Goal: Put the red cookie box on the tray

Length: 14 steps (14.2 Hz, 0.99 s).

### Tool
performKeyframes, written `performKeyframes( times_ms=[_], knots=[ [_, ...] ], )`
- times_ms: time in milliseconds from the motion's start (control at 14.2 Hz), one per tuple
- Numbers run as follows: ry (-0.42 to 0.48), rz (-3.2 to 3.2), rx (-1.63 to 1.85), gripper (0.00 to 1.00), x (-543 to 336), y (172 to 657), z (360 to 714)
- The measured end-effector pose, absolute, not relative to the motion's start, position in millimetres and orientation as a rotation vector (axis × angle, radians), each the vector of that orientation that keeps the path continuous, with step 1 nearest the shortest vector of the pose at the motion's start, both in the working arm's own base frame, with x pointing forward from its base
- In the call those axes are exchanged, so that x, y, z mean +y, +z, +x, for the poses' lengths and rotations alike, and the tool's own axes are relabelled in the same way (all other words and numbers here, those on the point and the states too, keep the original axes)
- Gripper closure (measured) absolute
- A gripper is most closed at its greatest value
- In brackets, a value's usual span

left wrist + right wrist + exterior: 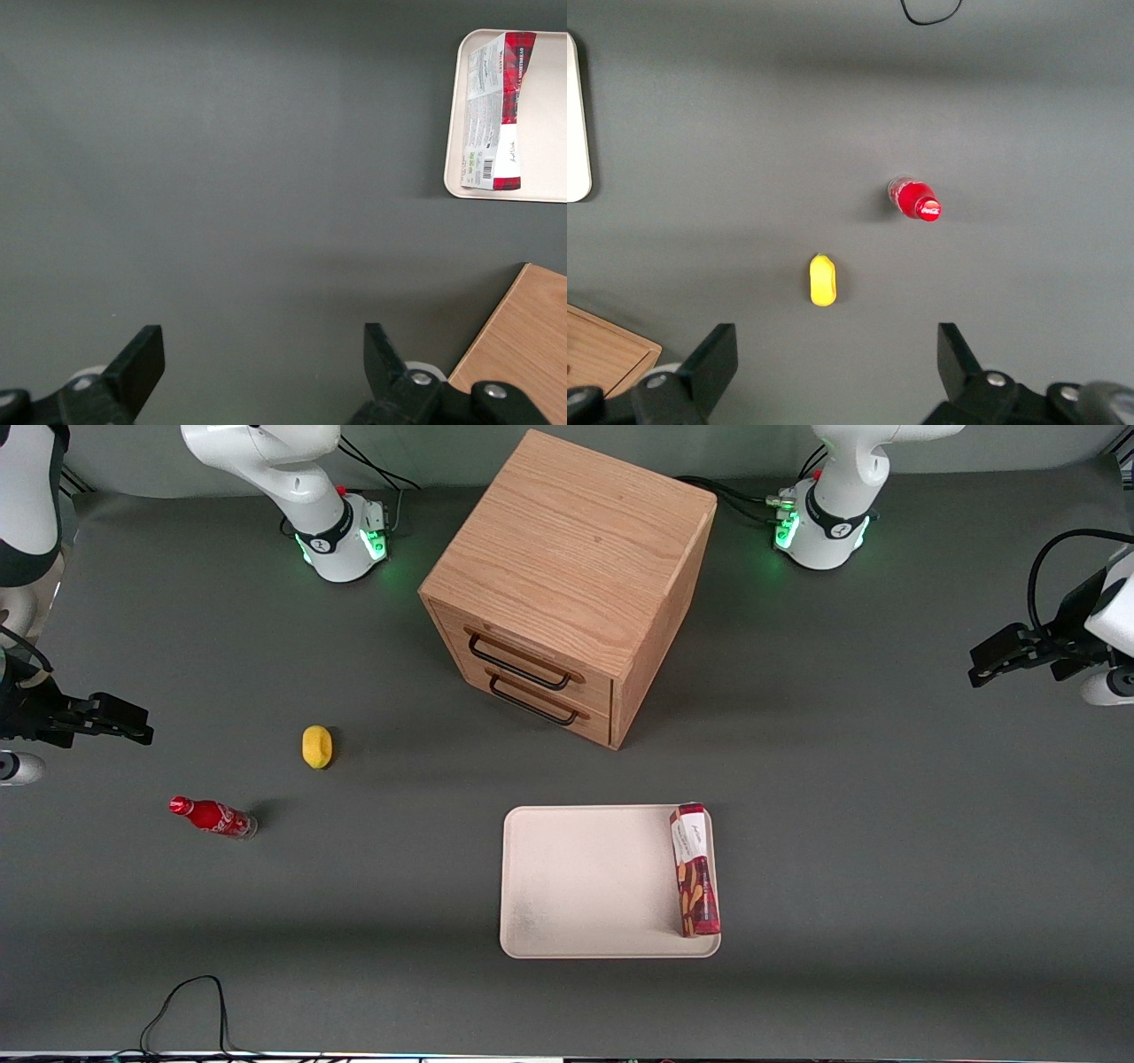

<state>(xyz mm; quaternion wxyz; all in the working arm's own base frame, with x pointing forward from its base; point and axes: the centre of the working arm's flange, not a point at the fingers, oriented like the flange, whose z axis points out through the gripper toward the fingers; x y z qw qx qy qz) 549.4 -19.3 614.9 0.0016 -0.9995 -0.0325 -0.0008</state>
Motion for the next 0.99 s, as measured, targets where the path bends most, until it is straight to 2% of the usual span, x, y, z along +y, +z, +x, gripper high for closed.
performKeyframes(
  times_ms=[495, 989],
  knots=[
    [0.007, -3.137, -0.094, 0.0, -15.6, 614.1, 549.1],
    [0.062, -3.135, -0.088, 0.0, -10.8, 611.6, 545.3]
  ],
)
